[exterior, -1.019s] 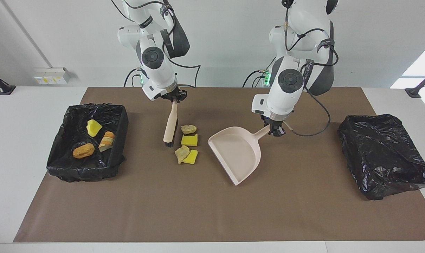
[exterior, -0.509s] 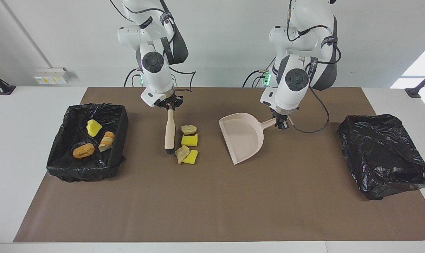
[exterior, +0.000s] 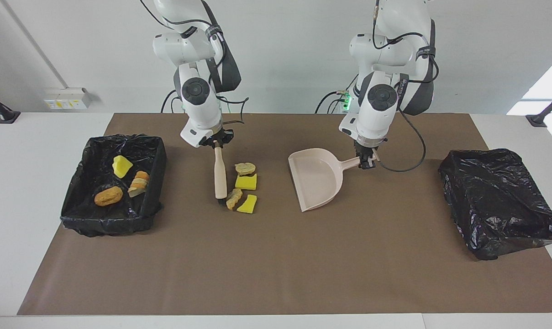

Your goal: Sweep and dump trash in bin

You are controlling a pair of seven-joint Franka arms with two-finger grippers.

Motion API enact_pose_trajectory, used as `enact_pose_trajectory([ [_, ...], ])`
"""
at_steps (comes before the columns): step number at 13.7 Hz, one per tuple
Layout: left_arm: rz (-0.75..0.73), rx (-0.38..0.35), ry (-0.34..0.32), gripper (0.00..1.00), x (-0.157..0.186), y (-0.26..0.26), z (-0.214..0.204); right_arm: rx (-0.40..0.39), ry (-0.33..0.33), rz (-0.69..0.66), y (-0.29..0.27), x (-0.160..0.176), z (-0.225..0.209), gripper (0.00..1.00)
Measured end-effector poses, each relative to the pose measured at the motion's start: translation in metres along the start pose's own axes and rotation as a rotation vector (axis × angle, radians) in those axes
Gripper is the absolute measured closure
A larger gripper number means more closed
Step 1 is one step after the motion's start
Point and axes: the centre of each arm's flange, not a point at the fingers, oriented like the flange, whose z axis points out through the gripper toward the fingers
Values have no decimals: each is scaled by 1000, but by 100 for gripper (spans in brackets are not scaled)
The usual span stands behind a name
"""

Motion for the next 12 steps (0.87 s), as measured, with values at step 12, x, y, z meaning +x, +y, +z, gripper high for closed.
enact_pose_trajectory([
  [12, 8, 18, -1, 68, -1, 2, 10, -18, -6, -16, -90, 1, 23, 74],
])
